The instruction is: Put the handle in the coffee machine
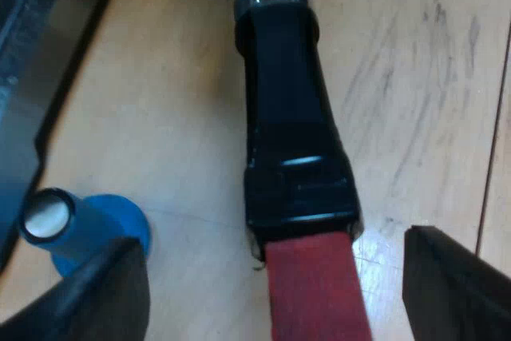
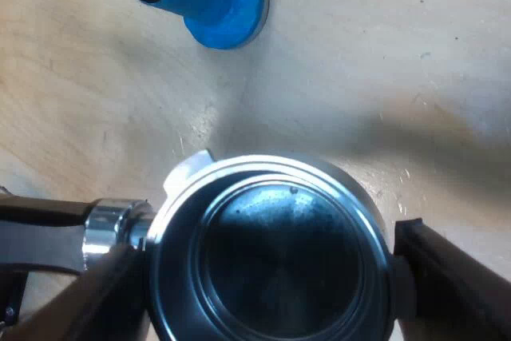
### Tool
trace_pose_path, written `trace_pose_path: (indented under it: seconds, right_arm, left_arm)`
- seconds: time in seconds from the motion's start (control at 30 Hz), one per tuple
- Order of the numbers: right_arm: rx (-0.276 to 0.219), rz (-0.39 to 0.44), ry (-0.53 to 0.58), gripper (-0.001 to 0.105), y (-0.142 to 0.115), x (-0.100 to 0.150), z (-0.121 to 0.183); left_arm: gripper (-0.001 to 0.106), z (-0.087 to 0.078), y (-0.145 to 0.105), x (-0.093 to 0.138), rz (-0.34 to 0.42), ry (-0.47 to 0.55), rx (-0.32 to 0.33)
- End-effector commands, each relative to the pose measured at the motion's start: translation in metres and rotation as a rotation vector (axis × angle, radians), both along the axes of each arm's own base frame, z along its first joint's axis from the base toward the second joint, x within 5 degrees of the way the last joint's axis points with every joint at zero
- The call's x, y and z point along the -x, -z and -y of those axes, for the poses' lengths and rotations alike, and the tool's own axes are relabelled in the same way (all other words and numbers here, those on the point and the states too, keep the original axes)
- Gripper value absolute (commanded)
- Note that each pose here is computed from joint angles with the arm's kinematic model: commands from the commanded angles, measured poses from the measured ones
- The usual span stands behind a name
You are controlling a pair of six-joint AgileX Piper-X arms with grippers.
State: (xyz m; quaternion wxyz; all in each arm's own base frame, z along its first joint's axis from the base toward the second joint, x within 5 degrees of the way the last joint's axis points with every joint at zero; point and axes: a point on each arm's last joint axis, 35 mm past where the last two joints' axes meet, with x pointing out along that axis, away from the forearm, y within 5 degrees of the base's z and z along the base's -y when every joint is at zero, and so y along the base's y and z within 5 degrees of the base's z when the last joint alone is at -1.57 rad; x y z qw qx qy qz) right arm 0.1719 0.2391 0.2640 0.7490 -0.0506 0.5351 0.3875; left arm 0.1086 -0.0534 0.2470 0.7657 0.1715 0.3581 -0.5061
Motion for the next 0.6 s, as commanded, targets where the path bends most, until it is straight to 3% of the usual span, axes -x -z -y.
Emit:
trace_pose_path:
  seconds: [0.03,0.2,0.6]
  right_arm:
    - [-0.057,0.017,-0.021,0.000,-0.0116,0.0005,-0.0020]
    - [-0.057,0.017,-0.021,0.000,-0.0116,0.0005,-0.0020]
    - [-0.057,0.017,-0.021,0.000,-0.0116,0.0005,-0.0020]
  left_arm:
    - [0.068,0.0027,0.0006,-0.0012,-0.003,0.021,0.003]
    - [0.068,0.0038,0.0001,-0.0014,0.005,0.030,0.005]
    - [0.068,0.0067,0.0091,-0.0101,-0.060,0.030,-0.015]
